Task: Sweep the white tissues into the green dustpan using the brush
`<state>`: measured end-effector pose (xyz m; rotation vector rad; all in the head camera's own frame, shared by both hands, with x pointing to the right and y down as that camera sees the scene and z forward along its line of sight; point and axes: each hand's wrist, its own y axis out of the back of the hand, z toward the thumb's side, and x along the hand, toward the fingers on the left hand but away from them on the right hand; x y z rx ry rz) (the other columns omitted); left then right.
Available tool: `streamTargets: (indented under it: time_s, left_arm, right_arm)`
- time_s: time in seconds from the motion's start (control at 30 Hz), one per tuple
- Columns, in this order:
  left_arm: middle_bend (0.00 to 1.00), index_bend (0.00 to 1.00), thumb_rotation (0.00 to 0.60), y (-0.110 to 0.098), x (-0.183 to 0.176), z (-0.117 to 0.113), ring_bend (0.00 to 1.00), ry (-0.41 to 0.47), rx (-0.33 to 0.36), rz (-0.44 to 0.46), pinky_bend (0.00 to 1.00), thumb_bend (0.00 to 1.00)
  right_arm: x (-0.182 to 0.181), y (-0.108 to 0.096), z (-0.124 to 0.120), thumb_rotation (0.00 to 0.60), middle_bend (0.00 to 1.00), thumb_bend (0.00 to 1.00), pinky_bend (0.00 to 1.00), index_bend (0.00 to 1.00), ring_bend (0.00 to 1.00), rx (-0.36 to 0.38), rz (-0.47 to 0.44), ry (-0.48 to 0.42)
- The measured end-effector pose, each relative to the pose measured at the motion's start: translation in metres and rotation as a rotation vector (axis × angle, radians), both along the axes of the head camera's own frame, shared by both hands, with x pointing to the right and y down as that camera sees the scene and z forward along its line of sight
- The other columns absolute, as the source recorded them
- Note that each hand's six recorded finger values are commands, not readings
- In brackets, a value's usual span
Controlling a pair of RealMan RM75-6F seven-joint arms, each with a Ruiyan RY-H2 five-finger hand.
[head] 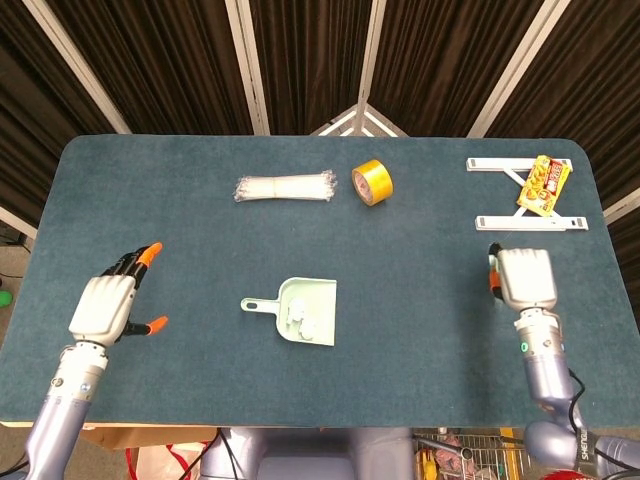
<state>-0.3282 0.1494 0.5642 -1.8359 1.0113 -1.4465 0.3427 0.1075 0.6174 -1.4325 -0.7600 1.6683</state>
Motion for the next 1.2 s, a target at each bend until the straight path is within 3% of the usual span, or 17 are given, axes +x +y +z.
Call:
streamTargets:
  time_s: [0.13,0.23,0.5,0.73,0.93,1.2]
  left_arm:
    - [0.0,0.0,0.6,0.01,-0.005,0.002,0.03,0.008,-0.014,-0.003,0.12,0.0]
    - [0.0,0.0,0.6,0.017,-0.009,0.003,0.03,0.013,-0.026,-0.002,0.12,0.0]
    - [0.0,0.0,0.6,0.033,-0.024,0.002,0.0,0.022,-0.031,-0.007,0.07,0.0]
    - [0.0,0.0,0.6,0.045,-0.056,-0.01,0.0,-0.03,0.073,0.01,0.01,0.0]
    - [0.0,0.0,0.6,0.064,-0.089,-0.017,0.0,-0.098,0.15,0.029,0.0,0.0]
    - [0.0,0.0,0.6,0.09,-0.128,-0.024,0.0,-0.147,0.171,-0.006,0.0,0.0]
  right_arm:
    - [-0.019,0.017,0.008,0.6,0.15,0.36,0.34,0.0,0.17,-0.063,-0.01,-0.034]
    - [-0.035,0.03,0.012,0.6,0.07,0.31,0.23,0.0,0.08,-0.104,0.005,-0.087]
    - [-0.045,0.041,0.005,0.6,0.06,0.31,0.15,0.0,0.07,-0.117,0.05,-0.171]
    - [-0.01,0.051,-0.014,0.6,0.0,0.31,0.08,0.0,0.0,-0.059,0.043,-0.14]
    - [0.027,0.076,-0.03,0.6,0.0,0.31,0.03,0.0,0.0,-0.026,0.07,-0.153]
    - [0.074,0.126,-0.061,0.6,0.0,0.31,0.0,0.0,0.0,0.043,0.092,-0.163]
